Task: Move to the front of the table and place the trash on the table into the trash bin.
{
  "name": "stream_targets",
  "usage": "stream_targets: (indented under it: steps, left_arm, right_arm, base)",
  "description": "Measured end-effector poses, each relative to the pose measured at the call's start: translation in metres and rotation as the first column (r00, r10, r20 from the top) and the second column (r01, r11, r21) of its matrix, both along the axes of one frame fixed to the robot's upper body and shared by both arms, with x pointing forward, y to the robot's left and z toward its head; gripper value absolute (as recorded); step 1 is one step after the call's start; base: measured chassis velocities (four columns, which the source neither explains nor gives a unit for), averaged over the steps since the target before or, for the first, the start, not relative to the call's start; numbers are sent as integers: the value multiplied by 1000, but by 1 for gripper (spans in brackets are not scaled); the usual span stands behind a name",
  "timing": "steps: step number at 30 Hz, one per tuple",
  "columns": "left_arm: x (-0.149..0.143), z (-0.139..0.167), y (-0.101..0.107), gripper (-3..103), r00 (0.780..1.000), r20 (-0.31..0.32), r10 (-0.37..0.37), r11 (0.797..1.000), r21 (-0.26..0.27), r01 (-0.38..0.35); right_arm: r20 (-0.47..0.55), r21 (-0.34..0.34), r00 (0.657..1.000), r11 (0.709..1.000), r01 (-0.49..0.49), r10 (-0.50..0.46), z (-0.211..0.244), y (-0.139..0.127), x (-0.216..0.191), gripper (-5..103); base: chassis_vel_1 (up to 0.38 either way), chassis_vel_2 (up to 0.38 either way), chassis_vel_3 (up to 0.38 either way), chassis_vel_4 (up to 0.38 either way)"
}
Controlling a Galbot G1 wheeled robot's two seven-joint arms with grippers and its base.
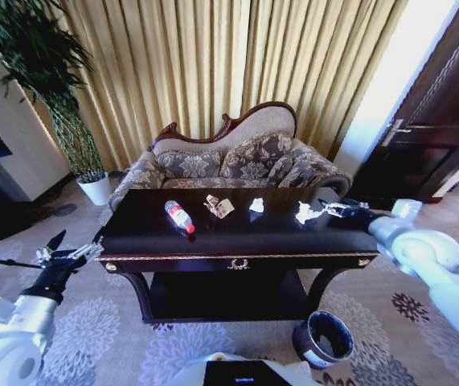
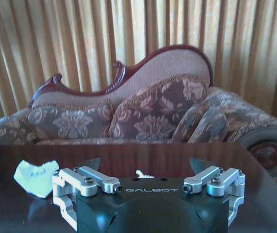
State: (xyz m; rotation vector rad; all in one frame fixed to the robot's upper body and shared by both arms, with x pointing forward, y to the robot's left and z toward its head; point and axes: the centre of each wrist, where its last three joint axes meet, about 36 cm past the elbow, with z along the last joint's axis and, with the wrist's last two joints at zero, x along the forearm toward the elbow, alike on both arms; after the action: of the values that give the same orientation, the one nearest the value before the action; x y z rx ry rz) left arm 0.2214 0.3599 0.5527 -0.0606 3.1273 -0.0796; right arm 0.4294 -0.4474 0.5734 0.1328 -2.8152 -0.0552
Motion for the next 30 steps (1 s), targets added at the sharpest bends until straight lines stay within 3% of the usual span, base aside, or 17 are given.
stream_targets:
  steps: [18, 30]
  left_arm:
    - [3, -3, -4, 100, 1000, -19, -2, 1000, 3, 2]
    - [5, -7, -1, 100, 1000, -27, 2, 1000, 0, -2]
  right_arm:
    - [-166, 2, 986, 1000, 23, -22, -46, 51, 47, 100]
    - [-194, -26, 980, 999, 34, -39, -62, 61, 61, 100]
  base:
    - [0, 0, 0, 0]
    - [0, 0, 0, 0]
